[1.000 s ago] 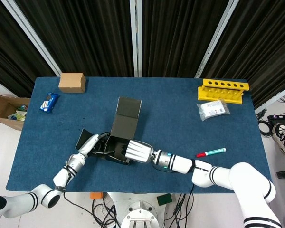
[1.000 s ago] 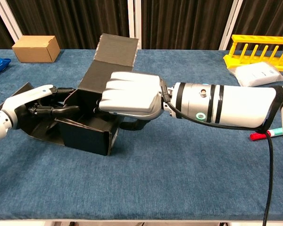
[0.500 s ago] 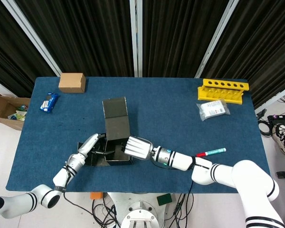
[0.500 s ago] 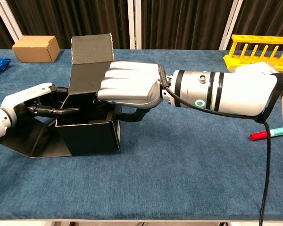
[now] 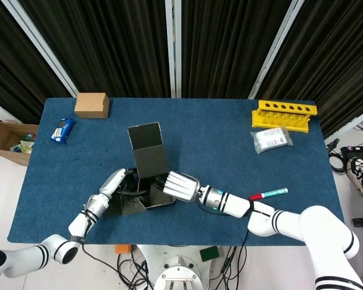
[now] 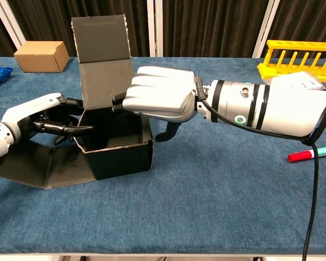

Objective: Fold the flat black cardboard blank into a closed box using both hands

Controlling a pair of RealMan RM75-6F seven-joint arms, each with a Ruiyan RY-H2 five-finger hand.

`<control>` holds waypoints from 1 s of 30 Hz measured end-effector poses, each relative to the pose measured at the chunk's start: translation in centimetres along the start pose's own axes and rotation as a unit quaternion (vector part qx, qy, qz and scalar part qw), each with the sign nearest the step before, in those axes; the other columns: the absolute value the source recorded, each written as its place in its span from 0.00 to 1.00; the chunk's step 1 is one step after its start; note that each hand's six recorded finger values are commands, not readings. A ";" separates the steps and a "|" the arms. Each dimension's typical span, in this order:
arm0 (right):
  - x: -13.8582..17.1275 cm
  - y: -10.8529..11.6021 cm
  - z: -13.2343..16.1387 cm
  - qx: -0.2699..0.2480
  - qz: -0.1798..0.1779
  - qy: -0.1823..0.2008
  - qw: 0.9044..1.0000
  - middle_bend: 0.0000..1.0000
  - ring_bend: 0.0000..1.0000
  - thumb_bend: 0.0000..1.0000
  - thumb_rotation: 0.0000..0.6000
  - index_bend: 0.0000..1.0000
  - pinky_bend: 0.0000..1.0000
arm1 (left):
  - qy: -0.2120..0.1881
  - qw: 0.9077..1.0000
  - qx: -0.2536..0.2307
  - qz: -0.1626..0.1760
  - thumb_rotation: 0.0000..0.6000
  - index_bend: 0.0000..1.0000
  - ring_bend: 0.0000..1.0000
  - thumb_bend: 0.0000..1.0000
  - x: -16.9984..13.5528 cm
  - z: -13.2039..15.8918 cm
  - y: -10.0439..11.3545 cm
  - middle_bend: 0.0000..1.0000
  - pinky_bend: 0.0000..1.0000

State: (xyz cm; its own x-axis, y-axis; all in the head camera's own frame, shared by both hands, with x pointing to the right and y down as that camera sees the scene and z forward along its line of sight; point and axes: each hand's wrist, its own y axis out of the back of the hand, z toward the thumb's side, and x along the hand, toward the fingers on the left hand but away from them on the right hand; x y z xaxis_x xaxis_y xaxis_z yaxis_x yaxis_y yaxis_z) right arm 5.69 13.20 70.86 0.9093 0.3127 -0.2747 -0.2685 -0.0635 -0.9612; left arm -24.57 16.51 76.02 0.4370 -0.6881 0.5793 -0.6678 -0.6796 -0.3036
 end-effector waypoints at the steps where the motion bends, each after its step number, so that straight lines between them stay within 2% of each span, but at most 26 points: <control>1: 0.1 0.0 0.0 -0.003 -0.001 -0.002 1.000 0.12 0.73 0.09 1.00 0.15 1.00 | -0.001 1.000 0.001 0.002 0.69 0.39 0.65 0.06 0.0 0.0 0.1 0.38 0.80; 4: 0.3 -0.1 -0.3 -0.012 -0.006 -0.010 1.000 0.08 0.73 0.08 1.00 0.08 1.00 | -0.003 1.000 0.006 0.006 0.68 0.31 0.60 0.05 -0.1 0.1 0.2 0.31 0.79; 6: 0.6 -0.1 -0.5 -0.021 -0.008 -0.018 1.000 0.08 0.73 0.08 1.00 0.07 1.00 | -0.004 1.000 0.011 0.010 0.67 0.26 0.52 0.05 -0.2 0.2 0.4 0.26 0.76; 8: 1.0 0.0 -1.0 -0.039 -0.013 -0.033 0.999 0.07 0.73 0.08 1.00 0.06 1.00 | -0.006 1.000 0.015 0.014 0.62 0.23 0.37 0.05 -0.4 0.3 0.6 0.22 0.72; 10: 1.7 0.0 -1.4 -0.063 -0.017 -0.051 0.997 0.08 0.73 0.08 1.00 0.06 1.00 | -0.009 1.000 0.021 0.020 0.58 0.22 0.29 0.05 -0.7 0.4 1.0 0.19 0.67; 13: 3.1 -0.3 -2.2 -0.118 -0.015 -0.089 0.989 0.10 0.73 0.06 1.00 0.06 1.00 | -0.011 0.999 0.034 0.028 0.52 0.22 0.24 0.05 -1.3 0.4 1.5 0.16 0.59; 16: 4.7 -0.8 -2.7 -0.190 -0.009 -0.131 0.973 0.12 0.73 0.02 1.00 0.06 1.00 | -0.011 0.998 0.045 0.036 0.49 0.21 0.22 0.05 -2.1 0.3 2.1 0.15 0.55; 19: 6.3 -1.5 -3.0 -0.281 0.002 -0.171 0.944 0.12 0.73 0.00 1.00 0.06 1.00 | -0.015 0.998 0.048 0.049 0.46 0.21 0.22 0.05 -2.8 0.4 2.7 0.15 0.54; 22: 7.3 -2.3 -2.8 -0.380 0.019 -0.201 0.903 0.10 0.73 0.00 1.00 0.02 1.00 | -0.023 0.996 0.050 0.065 0.45 0.21 0.22 0.05 -3.5 0.8 3.4 0.15 0.54; 23: 7.5 -2.7 -2.6 -0.419 0.028 -0.209 0.883 0.09 0.73 0.00 1.00 0.01 1.00 | -0.026 0.996 0.050 0.070 0.44 0.21 0.22 0.05 -3.7 1.0 3.6 0.15 0.54; 25: 7.7 -3.3 -2.1 -0.477 0.044 -0.217 0.851 0.07 0.72 0.00 1.00 0.00 1.00 | -0.033 0.995 0.048 0.082 0.43 0.21 0.22 0.05 -4.2 1.4 4.1 0.15 0.54; 26: 7.7 -3.7 -1.7 -0.513 0.056 -0.220 0.828 0.07 0.72 0.00 1.00 0.00 1.00 | -0.037 0.994 0.046 0.087 0.43 0.21 0.22 0.05 -4.4 1.7 4.3 0.15 0.54; 28: 7.6 -4.2 -1.0 -0.563 0.073 -0.223 0.792 0.06 0.72 0.00 1.00 0.00 1.00 | -0.045 0.993 0.042 0.098 0.44 0.21 0.22 0.05 -4.9 2.2 4.7 0.15 0.54; 29: 7.3 -4.5 -0.6 -0.593 0.083 -0.225 0.769 0.06 0.72 0.00 1.00 0.00 1.00 | -0.048 0.993 0.040 0.102 0.43 0.21 0.22 0.05 -5.0 2.3 4.8 0.15 0.54; 30: 7.1 -4.6 -0.3 -0.612 0.089 -0.225 0.753 0.06 0.72 0.00 1.00 0.00 1.00 | -0.051 0.992 0.038 0.107 0.43 0.21 0.22 0.05 -5.2 2.5 5.0 0.15 0.54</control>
State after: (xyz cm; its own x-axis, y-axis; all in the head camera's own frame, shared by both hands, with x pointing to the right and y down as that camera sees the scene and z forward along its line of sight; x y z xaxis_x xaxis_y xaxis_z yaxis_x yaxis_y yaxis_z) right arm 13.47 15.41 73.35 0.6194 0.4686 -0.6299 0.3712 -0.8818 -0.2909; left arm -28.66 16.09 69.55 0.3509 -0.8388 0.4162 -0.7070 -0.5288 -0.4696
